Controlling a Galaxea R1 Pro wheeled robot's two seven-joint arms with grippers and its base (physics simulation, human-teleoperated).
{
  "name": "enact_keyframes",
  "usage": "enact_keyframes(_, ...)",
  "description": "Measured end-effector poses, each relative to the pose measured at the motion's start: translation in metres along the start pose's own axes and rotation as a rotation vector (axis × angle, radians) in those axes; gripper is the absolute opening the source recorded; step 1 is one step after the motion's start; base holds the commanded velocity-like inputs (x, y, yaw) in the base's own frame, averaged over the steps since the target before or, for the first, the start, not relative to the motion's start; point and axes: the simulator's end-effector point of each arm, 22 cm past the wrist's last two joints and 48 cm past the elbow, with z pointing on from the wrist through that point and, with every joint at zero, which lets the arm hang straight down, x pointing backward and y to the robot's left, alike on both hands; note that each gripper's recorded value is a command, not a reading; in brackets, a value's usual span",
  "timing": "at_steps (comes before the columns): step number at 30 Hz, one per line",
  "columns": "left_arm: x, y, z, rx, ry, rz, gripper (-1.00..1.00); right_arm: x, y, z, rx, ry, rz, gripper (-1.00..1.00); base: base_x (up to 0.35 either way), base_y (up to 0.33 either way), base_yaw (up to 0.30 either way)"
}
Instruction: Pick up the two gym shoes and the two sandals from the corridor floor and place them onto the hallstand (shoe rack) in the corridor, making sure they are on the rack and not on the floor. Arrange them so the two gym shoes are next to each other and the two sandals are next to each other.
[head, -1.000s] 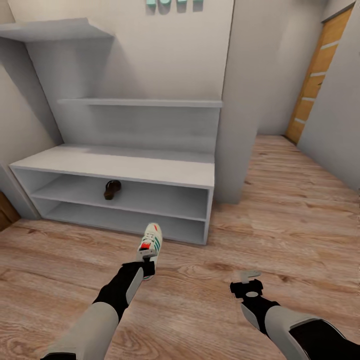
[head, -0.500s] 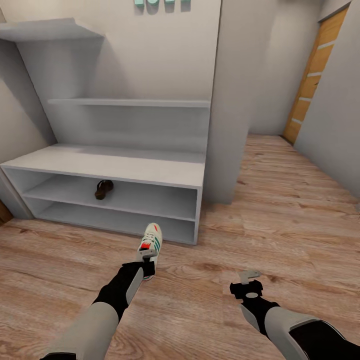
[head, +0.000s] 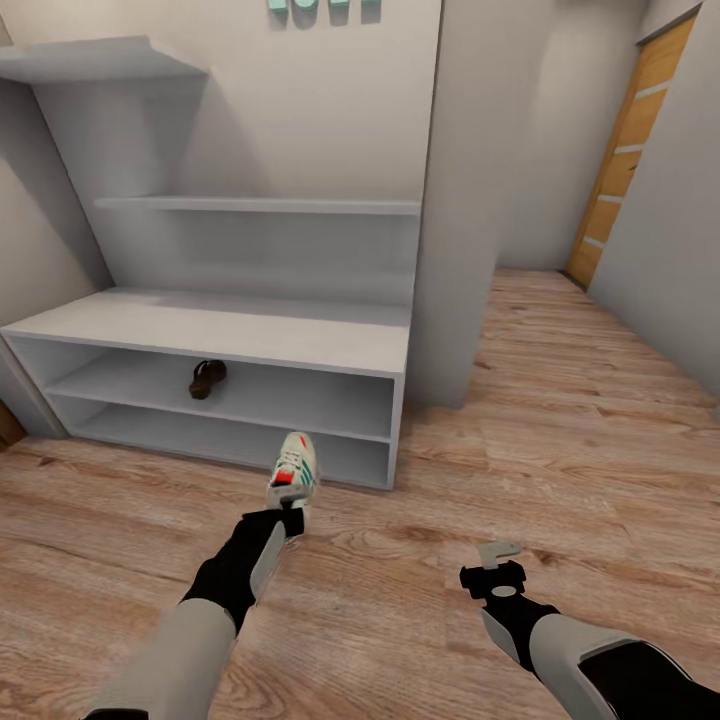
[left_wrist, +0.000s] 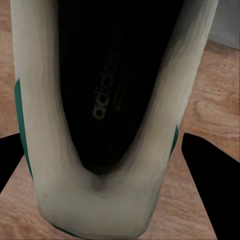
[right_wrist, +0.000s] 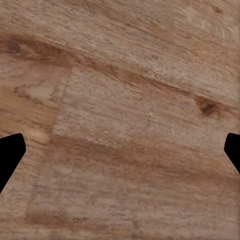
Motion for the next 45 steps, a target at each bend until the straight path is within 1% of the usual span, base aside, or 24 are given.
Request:
enact_keyframes(2,-0.018,0.006,-0.009,-0.027,-0.012,-0.002,-1.0,0.0,0.0,0.0,0.0,0.0,0.0,1.0,0.0,0.0,0.0)
enact_keyframes(4,-0.031,0.013,-0.02,-0.051,-0.006,0.004,-1.0,0.0,0.0,0.0,0.0,0.0,0.0,1.0,0.0,0.0,0.0)
enact_keyframes(7,-0.042,0.035,-0.032,-0.099,0.022,0.024,-1.0,0.0,0.0,0.0,-0.001,0.0,-0.001,1.0,0.0,0.0,0.0)
enact_keyframes(8,-0.048,0.05,-0.037,-0.128,0.034,0.036,-1.0,0.0,0.0,0.0,-0.001,0.0,0.0,1.0,0.0,0.0,0.0)
enact_keyframes(10,-0.059,0.063,-0.043,-0.149,0.037,0.042,-1.0,0.0,0.0,0.0,-0.001,0.0,0.0,1.0,0.0,0.0,0.0)
enact_keyframes(12,-0.071,0.068,-0.046,-0.155,0.036,0.044,-1.0,0.0,0.0,0.0,0.0,0.0,0.0,1.0,0.0,0.0,0.0)
enact_keyframes(14,-0.073,0.069,-0.045,-0.156,0.049,0.046,-1.0,0.0,0.0,0.0,0.0,0.0,0.001,1.0,0.0,0.0,0.0)
enact_keyframes(18,-0.077,0.066,-0.036,-0.158,0.099,0.064,-1.0,0.0,0.0,0.0,0.0,0.0,0.0,1.0,0.0,0.0,0.0)
enact_keyframes(19,-0.083,0.062,-0.032,-0.155,0.124,0.071,-1.0,0.001,0.0,0.0,0.0,0.001,0.001,1.0,0.0,0.0,0.0)
enact_keyframes(21,-0.098,0.057,-0.031,-0.152,0.15,0.084,-1.0,0.001,0.0,0.0,0.0,0.001,0.001,1.0,0.0,0.0,0.0)
enact_keyframes(22,-0.101,0.058,-0.031,-0.158,0.153,0.091,-1.0,0.001,0.0,0.0,0.0,0.002,0.0,1.0,0.0,0.0,0.0)
enact_keyframes(25,-0.107,0.052,-0.031,-0.141,0.161,0.092,-1.0,0.001,0.0,0.0,0.0,0.002,0.0,1.0,0.0,0.0,0.0)
enact_keyframes(27,-0.111,0.046,-0.031,-0.121,0.16,0.091,-1.0,0.001,0.0,0.0,0.0,0.002,0.0,1.0,0.0,0.0,0.0)
enact_keyframes(28,-0.114,0.041,-0.031,-0.098,0.16,0.089,-1.0,0.001,0.0,0.0,-0.001,0.002,0.0,1.0,0.0,0.0,0.0)
enact_keyframes(31,-0.117,0.037,-0.032,-0.081,0.159,0.09,-1.0,0.001,0.0,0.0,0.0,0.002,0.0,1.0,0.0,0.0,0.0)
enact_keyframes(39,-0.12,0.032,-0.032,-0.063,0.155,0.089,-1.0,0.001,0.0,0.0,0.001,0.002,0.0,1.0,0.011,0.0,0.0)
enact_keyframes(45,-0.12,0.029,-0.032,-0.048,0.158,0.085,-1.0,0.001,-0.001,0.0,0.001,0.002,0.0,1.0,0.157,0.0,0.0)
